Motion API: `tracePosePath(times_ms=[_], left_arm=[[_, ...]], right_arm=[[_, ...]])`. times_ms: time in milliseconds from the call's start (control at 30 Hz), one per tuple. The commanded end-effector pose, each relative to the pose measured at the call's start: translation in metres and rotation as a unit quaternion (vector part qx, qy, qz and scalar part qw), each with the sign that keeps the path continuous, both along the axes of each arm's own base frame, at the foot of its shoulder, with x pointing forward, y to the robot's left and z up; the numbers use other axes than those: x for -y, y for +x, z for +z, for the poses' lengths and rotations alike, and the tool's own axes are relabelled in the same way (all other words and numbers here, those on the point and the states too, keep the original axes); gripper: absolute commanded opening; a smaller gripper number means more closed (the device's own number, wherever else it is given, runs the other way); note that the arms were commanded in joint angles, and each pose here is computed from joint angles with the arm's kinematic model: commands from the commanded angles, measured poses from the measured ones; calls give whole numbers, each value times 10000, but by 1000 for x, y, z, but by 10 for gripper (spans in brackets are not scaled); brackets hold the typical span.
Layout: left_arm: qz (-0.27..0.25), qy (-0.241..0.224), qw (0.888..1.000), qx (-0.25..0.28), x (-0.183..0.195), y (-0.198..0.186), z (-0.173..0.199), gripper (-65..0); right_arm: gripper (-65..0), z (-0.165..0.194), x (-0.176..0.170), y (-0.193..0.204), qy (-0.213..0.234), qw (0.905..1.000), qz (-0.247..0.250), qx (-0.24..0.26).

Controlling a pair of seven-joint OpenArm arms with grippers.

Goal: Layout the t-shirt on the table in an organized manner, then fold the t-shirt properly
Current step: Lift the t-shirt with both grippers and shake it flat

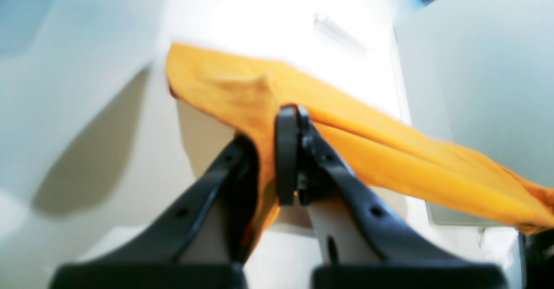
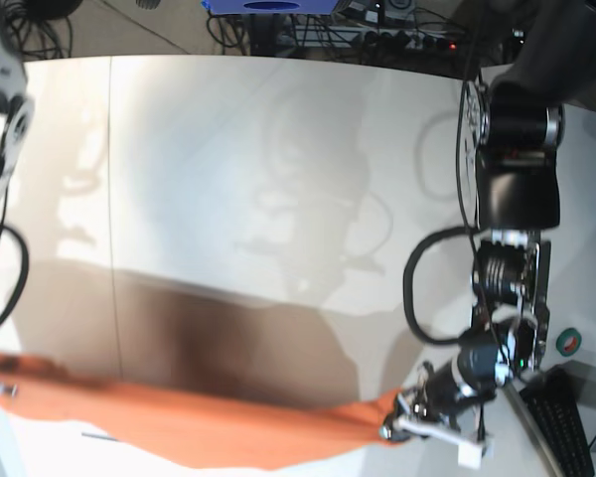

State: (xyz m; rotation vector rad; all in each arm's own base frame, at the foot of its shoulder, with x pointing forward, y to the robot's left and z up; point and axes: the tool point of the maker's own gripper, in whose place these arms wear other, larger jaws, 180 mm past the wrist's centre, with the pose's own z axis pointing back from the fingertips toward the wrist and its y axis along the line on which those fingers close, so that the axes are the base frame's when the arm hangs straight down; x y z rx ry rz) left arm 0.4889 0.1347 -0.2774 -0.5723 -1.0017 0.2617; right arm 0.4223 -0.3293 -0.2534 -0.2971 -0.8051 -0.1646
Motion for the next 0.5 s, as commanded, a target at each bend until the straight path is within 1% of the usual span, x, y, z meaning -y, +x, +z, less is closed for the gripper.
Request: tracePosePath(times_ms=[0,33,100,200,300,367,467], left_arm=[[123,115,9997,203,-14,1,10,-650],[131,171,9998,-14,-18,-13,-12,-650],[136,229,9987,-429,-21,-39,-50,-650],[135,312,9942,-1023,-28,-84,-102,-650],[134,348,9888,-1442,-31,-117,-135,-650],[152,409,9853,-1654,-37,-135,-150,-650],[137,413,9838,-1739,-36,-143,-156,-650]], right_arm=[[-650,6,4,-1,-105,9998,-17,160],[-650,-20,-2,-14,-28,9999,3,-111],[-650,-63,-11,-41,193,9986,-46,-486],[-650,-118,-18,-90,627,9941,-363,-812],[-650,-153,-23,-126,791,9895,-508,-1097],[-650,-165,-29,-136,841,9882,-484,-1188],[-650,-179,-31,-141,940,9849,-509,-1363]])
